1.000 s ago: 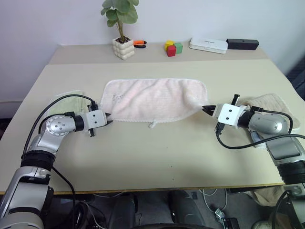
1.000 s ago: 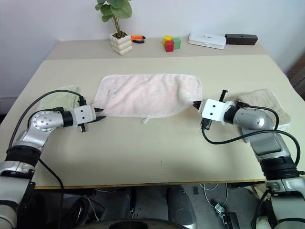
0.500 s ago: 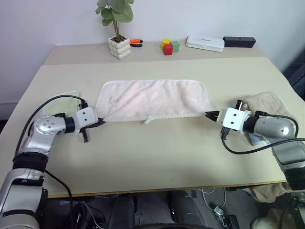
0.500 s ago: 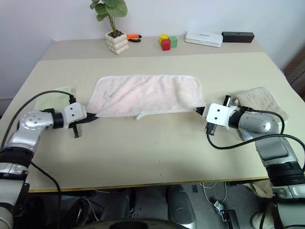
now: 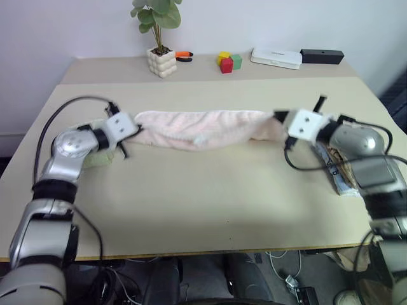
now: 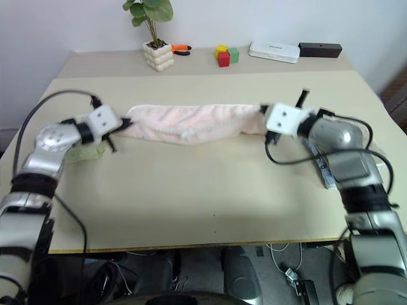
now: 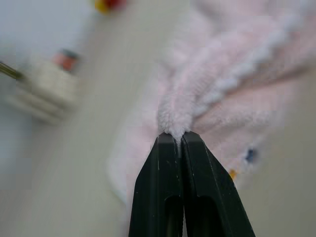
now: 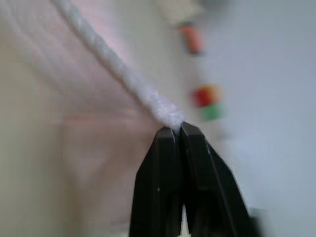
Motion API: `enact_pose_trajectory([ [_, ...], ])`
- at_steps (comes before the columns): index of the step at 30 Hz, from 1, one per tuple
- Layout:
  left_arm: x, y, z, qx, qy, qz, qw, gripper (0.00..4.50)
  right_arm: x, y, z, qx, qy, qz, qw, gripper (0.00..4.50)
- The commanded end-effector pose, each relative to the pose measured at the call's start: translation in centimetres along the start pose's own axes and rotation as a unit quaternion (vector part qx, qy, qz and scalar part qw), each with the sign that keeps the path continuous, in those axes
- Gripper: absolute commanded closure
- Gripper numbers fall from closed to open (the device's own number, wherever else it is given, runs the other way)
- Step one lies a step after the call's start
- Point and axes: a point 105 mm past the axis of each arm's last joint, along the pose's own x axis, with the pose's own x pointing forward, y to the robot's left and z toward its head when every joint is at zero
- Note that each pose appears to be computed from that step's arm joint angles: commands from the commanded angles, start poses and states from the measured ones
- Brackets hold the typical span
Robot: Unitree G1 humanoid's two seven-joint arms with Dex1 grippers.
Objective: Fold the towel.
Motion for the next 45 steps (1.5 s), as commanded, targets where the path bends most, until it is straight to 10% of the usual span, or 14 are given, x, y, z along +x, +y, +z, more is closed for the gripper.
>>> enact_pose_trajectory([
  [1,0.5,7.0,3.7,0.068,-0.031,0.159,0.984,4.49,1.1,-6.4,0.9,-0.057,0.000,-0.156,0.986,4.50],
  [5,-0.7,12.4,7.3,0.155,-0.050,0.238,0.957,4.49,0.0,-12.0,3.3,-0.089,-0.040,-0.288,0.953,4.50],
  [9,-1.8,12.9,7.3,0.206,-0.048,0.212,0.954,4.49,-0.8,-10.8,4.0,-0.057,-0.098,-0.259,0.959,4.50],
  [21,-4.5,-2.5,-1.3,0.099,-0.037,-0.153,0.983,4.49,-6.8,5.5,0.8,0.038,-0.066,0.116,0.990,4.50],
  [45,-16.7,-9.8,-2.0,-0.156,0.120,-0.435,0.879,4.49,-17.1,10.0,1.8,0.140,0.032,0.420,0.896,4.50],
])
